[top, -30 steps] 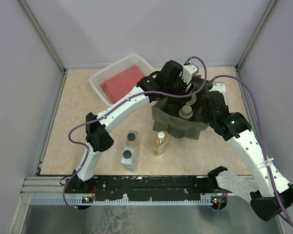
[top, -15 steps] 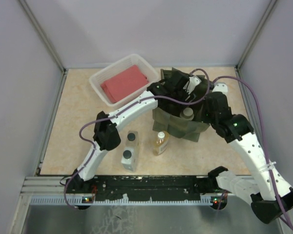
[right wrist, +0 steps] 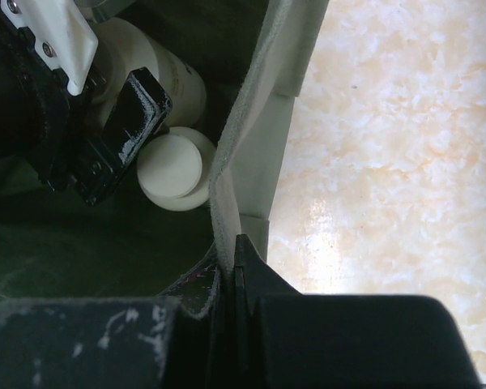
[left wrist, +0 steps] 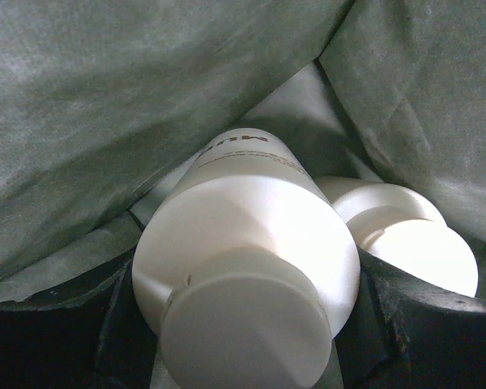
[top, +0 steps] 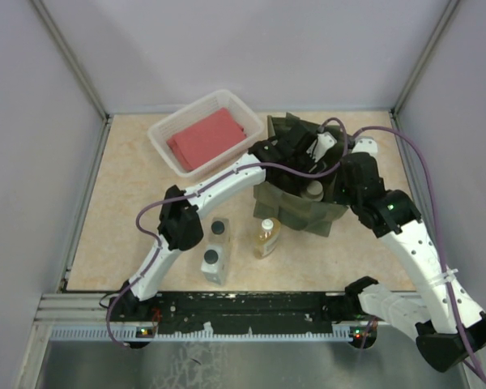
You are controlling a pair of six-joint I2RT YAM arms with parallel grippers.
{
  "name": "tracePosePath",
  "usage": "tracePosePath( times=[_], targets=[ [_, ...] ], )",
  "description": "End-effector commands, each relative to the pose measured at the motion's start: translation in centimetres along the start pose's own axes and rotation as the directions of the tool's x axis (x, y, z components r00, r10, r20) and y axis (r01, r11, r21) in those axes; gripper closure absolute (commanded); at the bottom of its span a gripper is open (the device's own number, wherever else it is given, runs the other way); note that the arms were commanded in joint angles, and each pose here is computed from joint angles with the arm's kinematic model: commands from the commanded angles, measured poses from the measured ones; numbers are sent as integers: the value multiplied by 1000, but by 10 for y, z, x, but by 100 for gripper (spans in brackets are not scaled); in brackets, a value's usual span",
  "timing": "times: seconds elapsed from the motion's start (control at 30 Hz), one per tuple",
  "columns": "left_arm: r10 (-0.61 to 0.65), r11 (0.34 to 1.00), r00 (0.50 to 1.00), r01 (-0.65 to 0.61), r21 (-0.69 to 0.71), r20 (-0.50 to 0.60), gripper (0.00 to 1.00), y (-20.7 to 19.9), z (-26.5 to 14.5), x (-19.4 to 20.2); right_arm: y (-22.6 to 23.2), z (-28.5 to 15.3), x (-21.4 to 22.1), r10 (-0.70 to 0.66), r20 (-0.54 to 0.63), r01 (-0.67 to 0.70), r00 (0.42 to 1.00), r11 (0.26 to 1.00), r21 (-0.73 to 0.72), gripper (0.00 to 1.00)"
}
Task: Place the personal care products into the canvas bag
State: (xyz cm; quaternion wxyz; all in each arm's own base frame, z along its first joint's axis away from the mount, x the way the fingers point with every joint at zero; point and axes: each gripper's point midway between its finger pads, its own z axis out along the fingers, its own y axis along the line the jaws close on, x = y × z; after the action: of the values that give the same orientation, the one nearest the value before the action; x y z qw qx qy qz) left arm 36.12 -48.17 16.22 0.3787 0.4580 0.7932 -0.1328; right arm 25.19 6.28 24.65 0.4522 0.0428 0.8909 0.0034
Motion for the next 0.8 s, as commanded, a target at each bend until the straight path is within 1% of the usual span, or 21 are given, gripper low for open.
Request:
tracePosePath(
  times=[0.0, 0.1, 0.17, 0.2, 0.4, 0.53, 0.63, 0.77],
  targets=[
    [30, 996, 991, -40, 75, 133, 34, -31, -15, -39, 10, -2, -15, 1, 47, 1, 999, 999, -49, 100],
    [12, 995, 987, -28, 98, 160, 17, -35, -23, -45, 9, -2, -14, 2, 49, 0, 999, 999, -46, 100],
    [4, 994, 985, -23, 111, 170, 3, -36, -27, -49, 9, -2, -14, 2, 49, 0, 999, 999, -42, 100],
    [1, 993, 985, -22, 119, 174, 1, -38, -28, -50, 9, -1, -14, 1, 47, 1, 999, 999, -40, 100],
    [-23, 986, 978, -11, 164, 208, 0, -44, -41, -61, 7, 1, -13, -3, 44, 4, 999, 1000, -31, 100],
    [-37, 988, 969, -1, 152, 245, 0, -39, -66, -76, 7, 2, -13, -5, 41, 6, 999, 1000, -25, 100],
    [-26, 998, 968, 9, 66, 249, 0, -20, -89, -79, 8, 3, -12, -1, 38, 3, 999, 1000, -28, 100],
    [-2, 994, 978, 25, -107, 211, 0, 17, -125, -68, 7, 5, -10, -3, 32, 4, 999, 1000, -22, 100]
  ],
)
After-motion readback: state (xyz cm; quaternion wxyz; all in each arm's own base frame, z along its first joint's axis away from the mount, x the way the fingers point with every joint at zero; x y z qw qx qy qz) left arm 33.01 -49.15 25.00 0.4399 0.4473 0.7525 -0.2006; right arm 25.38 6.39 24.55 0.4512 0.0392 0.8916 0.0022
